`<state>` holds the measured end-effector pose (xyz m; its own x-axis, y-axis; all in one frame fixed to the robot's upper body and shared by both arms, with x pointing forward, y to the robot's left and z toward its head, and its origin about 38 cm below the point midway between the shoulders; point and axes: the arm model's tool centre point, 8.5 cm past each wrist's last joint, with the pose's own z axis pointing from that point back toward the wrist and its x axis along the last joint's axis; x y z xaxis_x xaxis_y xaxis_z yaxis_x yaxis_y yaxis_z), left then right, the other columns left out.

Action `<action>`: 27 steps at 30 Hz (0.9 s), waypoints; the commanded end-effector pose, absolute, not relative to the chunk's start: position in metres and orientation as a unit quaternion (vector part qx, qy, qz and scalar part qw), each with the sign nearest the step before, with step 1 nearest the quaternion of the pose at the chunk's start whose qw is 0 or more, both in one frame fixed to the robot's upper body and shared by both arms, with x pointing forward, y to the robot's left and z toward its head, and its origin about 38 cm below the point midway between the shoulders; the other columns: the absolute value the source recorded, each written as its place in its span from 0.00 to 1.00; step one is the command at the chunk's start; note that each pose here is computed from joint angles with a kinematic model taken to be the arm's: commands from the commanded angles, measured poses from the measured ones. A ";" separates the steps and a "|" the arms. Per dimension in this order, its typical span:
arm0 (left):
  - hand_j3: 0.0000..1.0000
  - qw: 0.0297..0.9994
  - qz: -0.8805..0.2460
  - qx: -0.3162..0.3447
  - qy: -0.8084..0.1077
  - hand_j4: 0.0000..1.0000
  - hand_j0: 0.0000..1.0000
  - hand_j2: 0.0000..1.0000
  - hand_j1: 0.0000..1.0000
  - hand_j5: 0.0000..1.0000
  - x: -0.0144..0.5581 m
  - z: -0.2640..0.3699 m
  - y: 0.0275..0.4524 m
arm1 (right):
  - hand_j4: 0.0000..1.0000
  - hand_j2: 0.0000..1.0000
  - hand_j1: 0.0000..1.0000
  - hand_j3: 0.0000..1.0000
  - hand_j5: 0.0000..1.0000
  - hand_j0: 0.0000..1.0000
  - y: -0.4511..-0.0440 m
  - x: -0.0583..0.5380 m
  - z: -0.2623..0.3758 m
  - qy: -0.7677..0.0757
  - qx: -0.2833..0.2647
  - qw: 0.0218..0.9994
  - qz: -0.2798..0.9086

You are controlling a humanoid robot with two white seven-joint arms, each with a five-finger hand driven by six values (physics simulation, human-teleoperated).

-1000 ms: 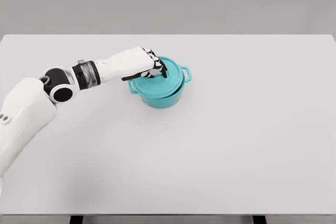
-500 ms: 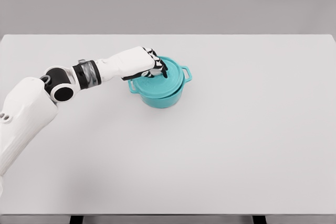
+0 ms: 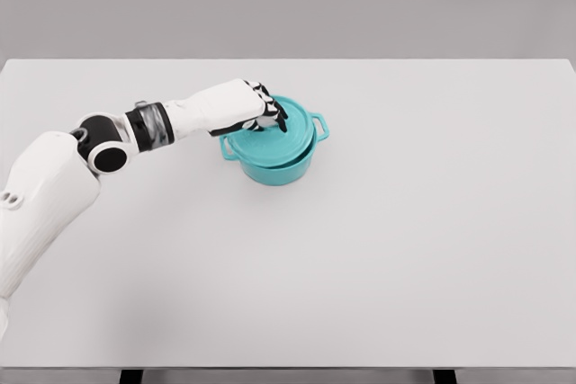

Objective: Cover the pot with left arm

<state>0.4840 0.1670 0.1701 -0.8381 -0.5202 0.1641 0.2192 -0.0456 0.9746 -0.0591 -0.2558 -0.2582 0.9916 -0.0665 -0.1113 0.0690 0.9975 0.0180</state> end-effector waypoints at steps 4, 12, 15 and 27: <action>0.69 0.257 -0.721 0.120 -0.632 0.69 0.69 0.69 0.69 0.69 0.485 0.168 0.163 | 1.00 1.00 1.00 1.00 1.00 1.00 -0.256 -0.059 -0.258 0.056 0.011 0.998 -0.034; 0.72 0.260 -0.720 0.117 -0.632 0.72 0.72 0.72 0.72 0.72 0.487 0.166 0.158 | 1.00 1.00 1.00 1.00 1.00 1.00 -0.256 -0.059 -0.258 0.056 0.011 0.998 -0.034; 0.76 0.260 -0.719 0.117 -0.633 0.76 0.76 0.76 0.76 0.76 0.487 0.166 0.158 | 1.00 1.00 1.00 1.00 1.00 1.00 -0.256 -0.059 -0.258 0.056 0.011 0.998 -0.034; 0.77 0.263 -0.718 0.114 -0.635 0.77 0.77 0.77 0.77 0.77 0.486 0.164 0.159 | 1.00 1.00 1.00 1.00 1.00 1.00 -0.256 -0.059 -0.258 0.056 0.011 0.998 -0.034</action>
